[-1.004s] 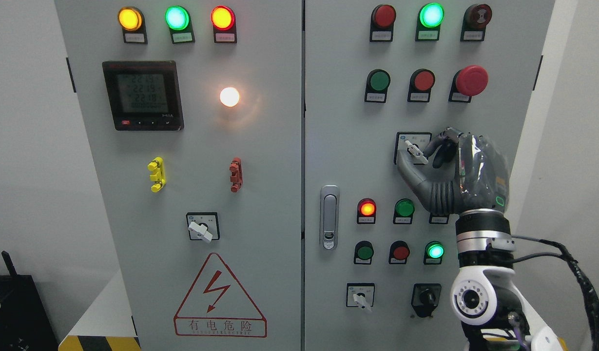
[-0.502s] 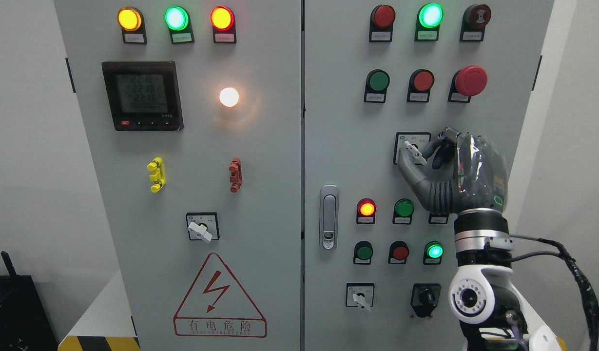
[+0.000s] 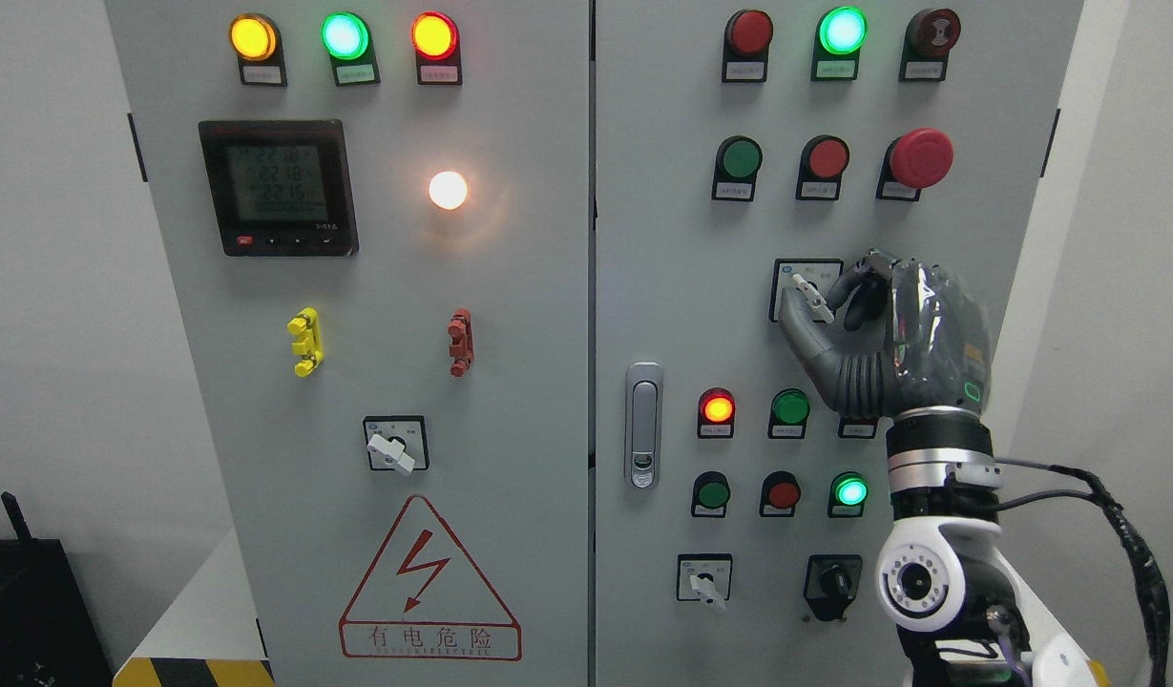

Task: Rotate and turn off gray switch
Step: 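Twist the gray switch knob with the right hand to the off position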

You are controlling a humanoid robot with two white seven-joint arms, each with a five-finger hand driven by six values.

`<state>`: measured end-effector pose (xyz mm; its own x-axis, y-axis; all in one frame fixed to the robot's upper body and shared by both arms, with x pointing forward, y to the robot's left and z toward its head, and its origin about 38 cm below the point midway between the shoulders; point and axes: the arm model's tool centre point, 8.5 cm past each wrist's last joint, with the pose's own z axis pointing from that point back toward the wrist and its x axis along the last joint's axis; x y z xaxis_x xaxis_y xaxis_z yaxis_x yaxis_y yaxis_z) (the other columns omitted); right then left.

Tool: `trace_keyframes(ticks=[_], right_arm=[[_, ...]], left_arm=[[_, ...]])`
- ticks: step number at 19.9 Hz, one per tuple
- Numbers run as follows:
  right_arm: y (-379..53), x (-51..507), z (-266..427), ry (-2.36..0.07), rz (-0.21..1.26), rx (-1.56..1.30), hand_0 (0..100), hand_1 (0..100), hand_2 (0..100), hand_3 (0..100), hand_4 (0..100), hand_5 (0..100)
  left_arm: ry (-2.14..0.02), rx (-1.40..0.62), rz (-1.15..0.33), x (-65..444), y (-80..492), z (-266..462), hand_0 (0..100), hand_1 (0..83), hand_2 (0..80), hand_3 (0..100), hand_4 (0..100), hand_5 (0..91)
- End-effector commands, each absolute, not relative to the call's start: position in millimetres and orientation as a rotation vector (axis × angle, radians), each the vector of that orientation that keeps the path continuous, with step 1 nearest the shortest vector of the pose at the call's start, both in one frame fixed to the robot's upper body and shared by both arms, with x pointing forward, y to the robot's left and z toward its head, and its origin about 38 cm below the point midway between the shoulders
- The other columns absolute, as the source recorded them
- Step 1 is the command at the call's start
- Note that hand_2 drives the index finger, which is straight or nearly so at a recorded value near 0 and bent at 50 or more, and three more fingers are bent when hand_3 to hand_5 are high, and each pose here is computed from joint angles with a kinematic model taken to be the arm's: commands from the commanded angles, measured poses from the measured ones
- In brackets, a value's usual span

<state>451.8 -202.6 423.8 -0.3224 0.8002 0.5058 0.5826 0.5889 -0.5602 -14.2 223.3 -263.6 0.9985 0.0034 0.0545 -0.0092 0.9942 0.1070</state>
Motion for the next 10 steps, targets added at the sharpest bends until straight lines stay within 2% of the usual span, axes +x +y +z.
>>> trace_keyframes(ticks=[1,10], right_arm=[[-198.1,452.9,424.0,-2.04,0.356,-1.086,45,46,68,90,80,99],[-197.7,453.6,423.8,-2.038,0.357,-1.086,46,45,71,92,82,100]], left_arm=[[-0.029,0.11,0.029,-22.5,223.3,-263.0,12,38.9,0.0,0,0,0.0],[-0.029,0.108,0.029,-22.5,223.2,-263.0,12,38.9,0.0,0,0,0.0]])
